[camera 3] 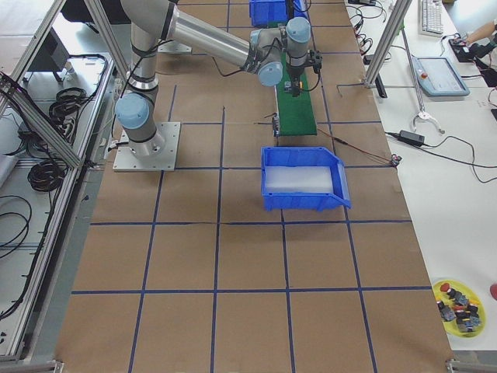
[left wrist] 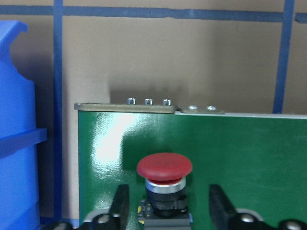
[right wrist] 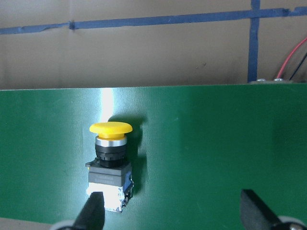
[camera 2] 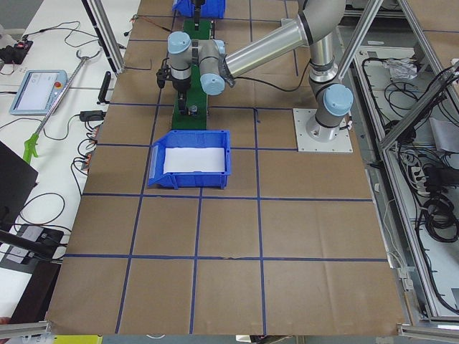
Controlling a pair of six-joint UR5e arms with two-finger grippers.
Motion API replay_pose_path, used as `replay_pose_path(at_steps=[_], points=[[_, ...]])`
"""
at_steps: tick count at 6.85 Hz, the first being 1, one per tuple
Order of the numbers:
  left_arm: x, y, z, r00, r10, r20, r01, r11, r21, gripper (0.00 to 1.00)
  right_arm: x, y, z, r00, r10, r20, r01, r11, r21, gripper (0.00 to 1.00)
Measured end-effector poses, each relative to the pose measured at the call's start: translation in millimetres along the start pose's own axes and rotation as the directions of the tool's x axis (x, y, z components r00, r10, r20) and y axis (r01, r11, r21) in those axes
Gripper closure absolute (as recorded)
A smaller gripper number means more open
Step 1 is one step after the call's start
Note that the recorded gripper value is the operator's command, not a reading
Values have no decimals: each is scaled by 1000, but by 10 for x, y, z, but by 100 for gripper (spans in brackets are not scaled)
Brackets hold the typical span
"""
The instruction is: Transport two buttons from left to right
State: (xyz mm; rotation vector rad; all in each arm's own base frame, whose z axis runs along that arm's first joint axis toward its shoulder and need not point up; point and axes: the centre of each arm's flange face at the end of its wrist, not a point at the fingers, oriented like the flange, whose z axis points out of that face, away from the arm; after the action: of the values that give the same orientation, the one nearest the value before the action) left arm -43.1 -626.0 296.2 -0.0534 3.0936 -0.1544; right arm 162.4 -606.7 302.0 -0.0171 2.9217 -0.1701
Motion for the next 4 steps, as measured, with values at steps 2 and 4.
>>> replay_pose_path(at_steps=[2,4], points=[[143,157,-441,1000,-4,-8,4,1000,12,0,17,-69,86,999,39,1,-39,999,-8,0],[364,518,-967,1000,-5,-16,4,999,-42,0,43,-92,210,999,53,0,-53,998,-26,0]])
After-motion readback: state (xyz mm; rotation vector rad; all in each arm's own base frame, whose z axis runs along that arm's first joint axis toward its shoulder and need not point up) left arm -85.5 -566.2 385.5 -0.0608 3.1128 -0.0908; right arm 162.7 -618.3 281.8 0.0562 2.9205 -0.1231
